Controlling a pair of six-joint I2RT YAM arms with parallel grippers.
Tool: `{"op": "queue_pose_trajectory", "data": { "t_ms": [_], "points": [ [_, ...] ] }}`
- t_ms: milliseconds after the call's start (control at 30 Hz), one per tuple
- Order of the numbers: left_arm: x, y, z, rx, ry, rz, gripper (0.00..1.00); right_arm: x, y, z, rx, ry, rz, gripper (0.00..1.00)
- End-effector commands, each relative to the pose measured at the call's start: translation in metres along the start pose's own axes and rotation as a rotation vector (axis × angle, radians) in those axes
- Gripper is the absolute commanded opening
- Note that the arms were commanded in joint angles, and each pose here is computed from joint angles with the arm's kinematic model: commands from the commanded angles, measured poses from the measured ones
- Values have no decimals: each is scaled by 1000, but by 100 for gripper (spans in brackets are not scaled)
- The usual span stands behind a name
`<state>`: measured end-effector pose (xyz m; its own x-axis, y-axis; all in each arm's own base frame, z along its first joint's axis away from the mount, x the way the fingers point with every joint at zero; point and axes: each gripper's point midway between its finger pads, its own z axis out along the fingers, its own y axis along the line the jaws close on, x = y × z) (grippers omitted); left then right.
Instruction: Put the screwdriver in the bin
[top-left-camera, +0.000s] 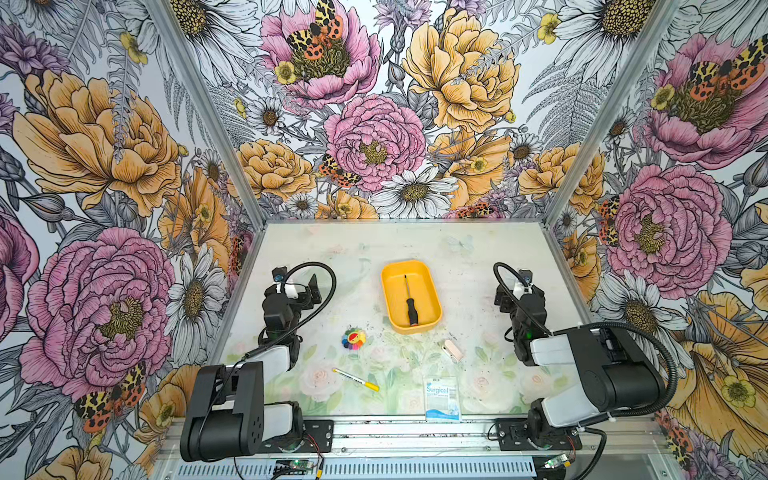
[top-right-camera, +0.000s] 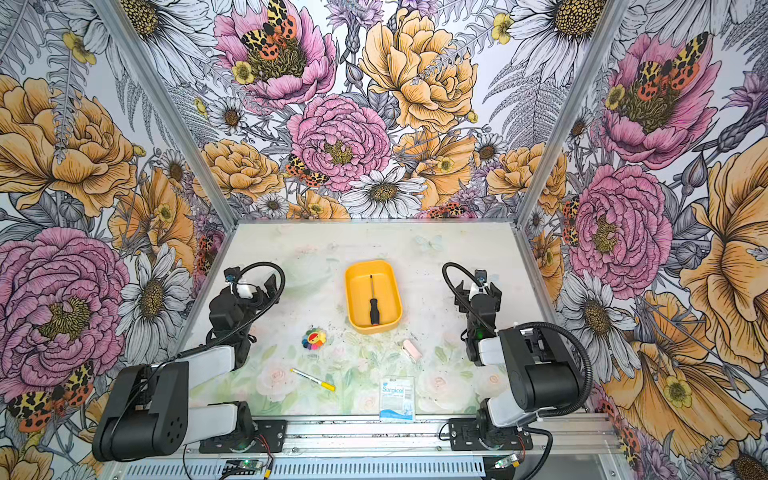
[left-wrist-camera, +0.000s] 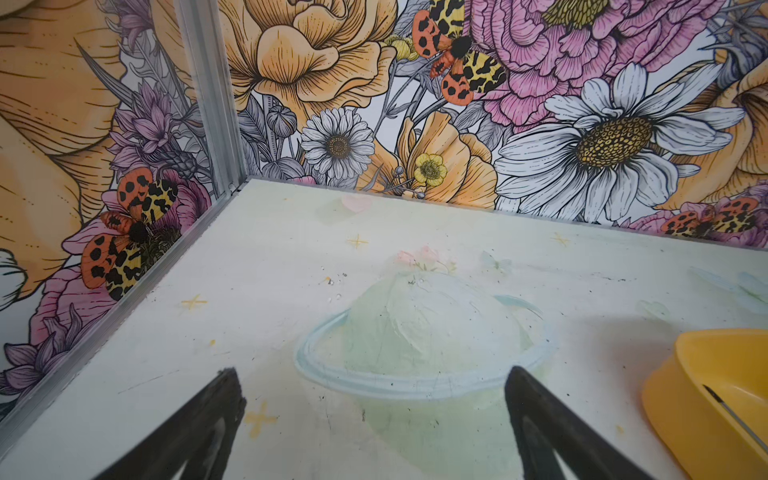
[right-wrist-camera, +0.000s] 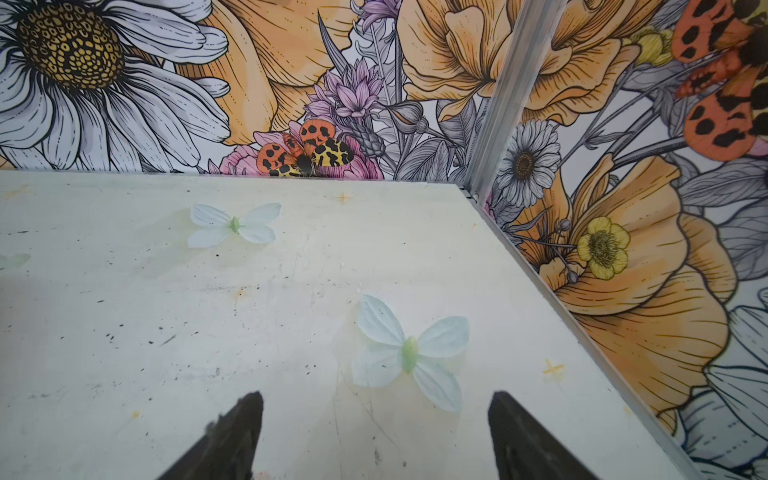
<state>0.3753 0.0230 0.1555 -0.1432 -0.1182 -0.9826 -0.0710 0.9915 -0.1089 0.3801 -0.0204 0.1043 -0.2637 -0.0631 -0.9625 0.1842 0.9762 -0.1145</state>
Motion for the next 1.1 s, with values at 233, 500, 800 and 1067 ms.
{"op": "queue_pose_trajectory", "data": {
  "t_ms": [233, 500, 800, 1067],
  "points": [
    [2, 0, 12, 21, -53, 10, 99, -15, -6, 13, 25, -14, 43, 96],
    [22, -4, 32, 42, 33, 29, 99, -15, -8, 15, 22, -4, 53, 100],
    [23, -9, 35, 38, 40, 52, 99, -12, -11, 19, -7, 19, 81, 99],
    [22, -9, 35, 36, 40, 51, 99, -12, -12, 20, -7, 20, 82, 99]
  ]
}}
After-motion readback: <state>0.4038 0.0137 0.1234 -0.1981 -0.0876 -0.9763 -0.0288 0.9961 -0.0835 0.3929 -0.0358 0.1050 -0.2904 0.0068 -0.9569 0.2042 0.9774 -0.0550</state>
